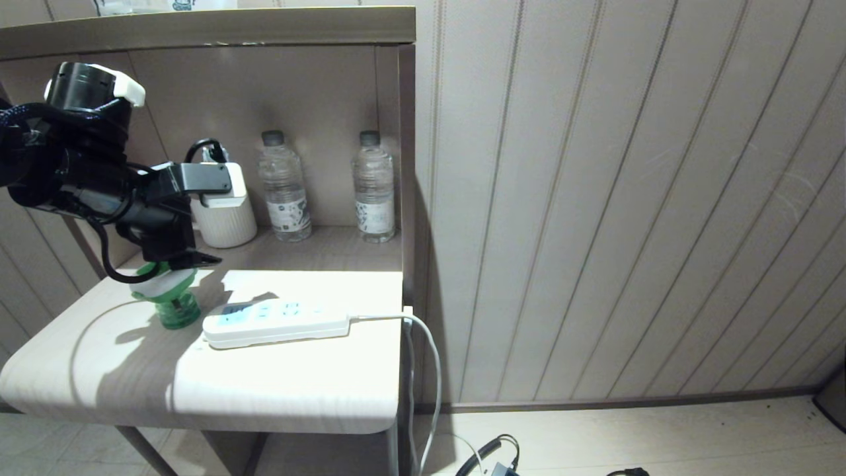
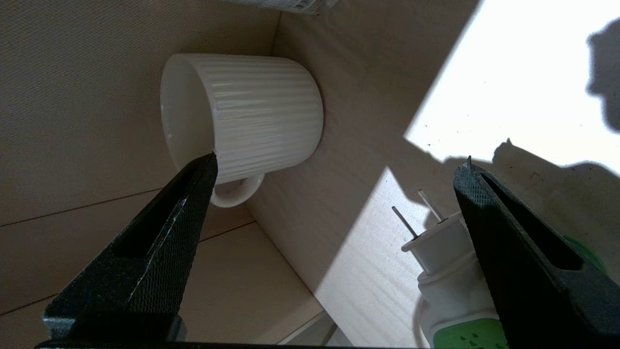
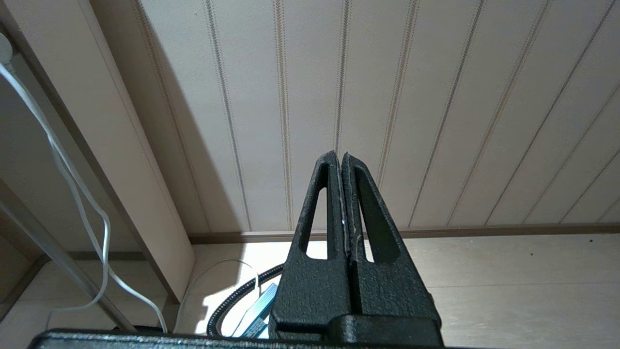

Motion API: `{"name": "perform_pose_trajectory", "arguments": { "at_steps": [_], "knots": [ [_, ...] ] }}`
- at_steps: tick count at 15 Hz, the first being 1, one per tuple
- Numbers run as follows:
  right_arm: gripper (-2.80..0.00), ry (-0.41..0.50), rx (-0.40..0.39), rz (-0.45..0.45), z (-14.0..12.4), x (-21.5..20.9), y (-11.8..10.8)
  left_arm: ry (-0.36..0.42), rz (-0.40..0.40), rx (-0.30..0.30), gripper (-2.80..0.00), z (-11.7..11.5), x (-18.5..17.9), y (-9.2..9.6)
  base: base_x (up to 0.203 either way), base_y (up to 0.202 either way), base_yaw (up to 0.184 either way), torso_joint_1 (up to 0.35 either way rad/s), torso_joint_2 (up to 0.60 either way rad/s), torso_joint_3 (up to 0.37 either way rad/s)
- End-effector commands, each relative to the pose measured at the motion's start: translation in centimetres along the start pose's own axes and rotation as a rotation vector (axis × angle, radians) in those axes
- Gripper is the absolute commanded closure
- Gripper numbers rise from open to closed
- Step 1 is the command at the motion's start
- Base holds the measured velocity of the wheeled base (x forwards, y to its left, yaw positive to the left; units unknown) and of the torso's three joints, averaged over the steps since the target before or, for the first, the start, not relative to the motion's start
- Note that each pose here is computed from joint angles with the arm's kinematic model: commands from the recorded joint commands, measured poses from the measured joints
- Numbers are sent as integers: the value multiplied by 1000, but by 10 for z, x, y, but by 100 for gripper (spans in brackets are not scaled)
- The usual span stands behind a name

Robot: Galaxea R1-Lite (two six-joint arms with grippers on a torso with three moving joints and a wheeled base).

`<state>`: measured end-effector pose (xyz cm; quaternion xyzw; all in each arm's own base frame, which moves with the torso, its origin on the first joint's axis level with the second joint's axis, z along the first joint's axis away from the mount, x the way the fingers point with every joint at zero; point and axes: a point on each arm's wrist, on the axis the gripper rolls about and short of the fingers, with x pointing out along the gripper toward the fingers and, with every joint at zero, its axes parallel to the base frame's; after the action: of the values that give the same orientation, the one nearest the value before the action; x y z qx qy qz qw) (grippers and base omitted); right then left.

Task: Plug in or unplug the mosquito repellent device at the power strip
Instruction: Pick up the mosquito repellent liquid

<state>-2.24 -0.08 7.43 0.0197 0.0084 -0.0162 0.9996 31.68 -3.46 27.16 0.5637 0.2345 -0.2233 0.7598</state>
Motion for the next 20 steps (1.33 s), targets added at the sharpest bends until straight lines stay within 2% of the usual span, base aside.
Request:
{"name": "perform_pose_trajectory", "arguments": {
  "at_steps": [1, 8, 20],
  "knots": [
    [0, -1, 0, 0, 0, 0, 0, 3, -7, 6, -280, 0, 3, 0, 0, 0, 0, 0, 0, 0],
    [0, -1, 0, 0, 0, 0, 0, 35, 19, -8, -280, -3, 5, 7, 0, 0, 0, 0, 0, 0],
    [0, -1, 0, 0, 0, 0, 0, 58, 18, -23, -280, -10, 15, 11, 0, 0, 0, 0, 0, 0]
  ]
}}
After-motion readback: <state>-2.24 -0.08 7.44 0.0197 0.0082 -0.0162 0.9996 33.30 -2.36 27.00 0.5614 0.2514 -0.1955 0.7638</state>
